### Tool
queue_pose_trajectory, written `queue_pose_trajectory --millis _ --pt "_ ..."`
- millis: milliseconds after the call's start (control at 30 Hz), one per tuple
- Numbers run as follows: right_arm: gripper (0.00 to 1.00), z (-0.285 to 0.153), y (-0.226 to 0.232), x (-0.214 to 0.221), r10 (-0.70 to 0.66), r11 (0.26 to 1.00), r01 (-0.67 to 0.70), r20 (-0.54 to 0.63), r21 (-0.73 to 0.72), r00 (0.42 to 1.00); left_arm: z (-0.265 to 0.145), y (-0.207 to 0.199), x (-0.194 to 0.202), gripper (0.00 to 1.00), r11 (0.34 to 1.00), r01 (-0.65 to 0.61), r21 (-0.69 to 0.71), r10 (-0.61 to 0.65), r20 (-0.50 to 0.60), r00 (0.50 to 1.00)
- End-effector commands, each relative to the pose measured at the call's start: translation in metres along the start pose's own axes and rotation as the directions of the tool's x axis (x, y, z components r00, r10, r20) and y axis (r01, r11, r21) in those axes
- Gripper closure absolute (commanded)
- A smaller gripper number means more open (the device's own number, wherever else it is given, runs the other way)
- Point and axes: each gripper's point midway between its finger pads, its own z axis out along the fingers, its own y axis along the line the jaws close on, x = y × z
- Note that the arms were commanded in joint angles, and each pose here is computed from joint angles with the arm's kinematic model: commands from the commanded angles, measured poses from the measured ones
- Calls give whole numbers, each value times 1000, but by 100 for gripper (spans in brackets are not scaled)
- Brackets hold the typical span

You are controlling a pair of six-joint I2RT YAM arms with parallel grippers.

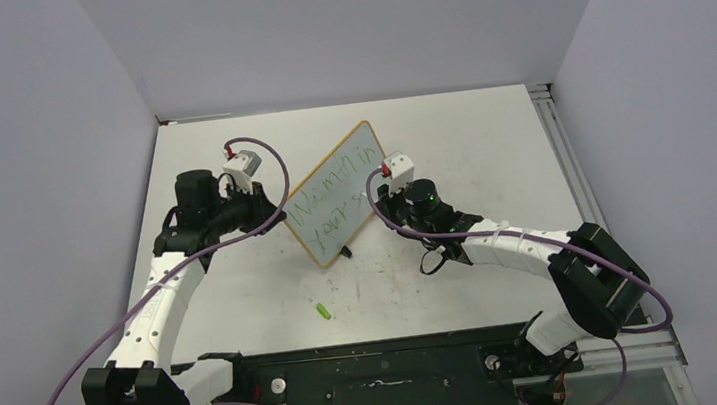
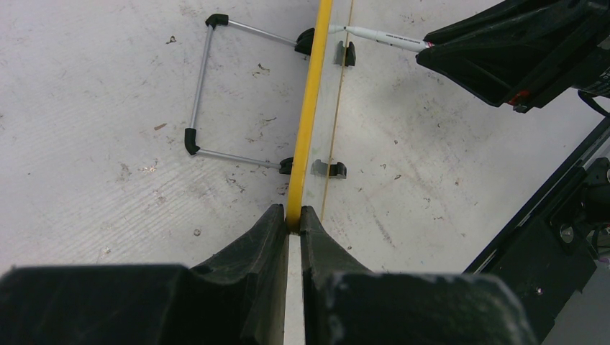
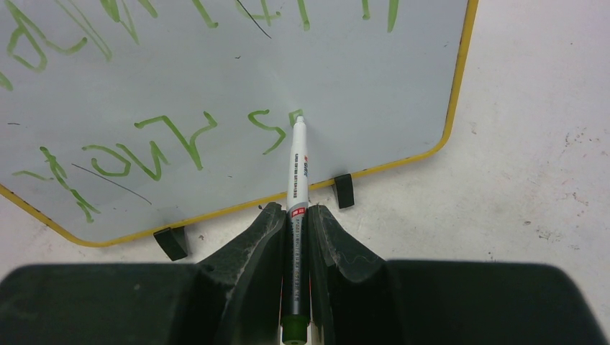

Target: Write a sentence on the whiteboard

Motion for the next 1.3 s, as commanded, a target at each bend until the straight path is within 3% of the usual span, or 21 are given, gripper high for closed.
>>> queue_pose_trajectory --millis 0,600,1267 --pt "95 5 3 -33 8 1000 -8 94 3 996 -1 6 4 100 1000 -11 -21 10 -30 999" --pt "95 14 -1 -10 14 1000 -14 29 6 999 -1 5 4 100 1000 -11 -17 11 -30 999" --pt "95 0 19 -34 8 996 1 98 -87 995 -1 5 4 100 1000 -10 -18 10 -31 999"
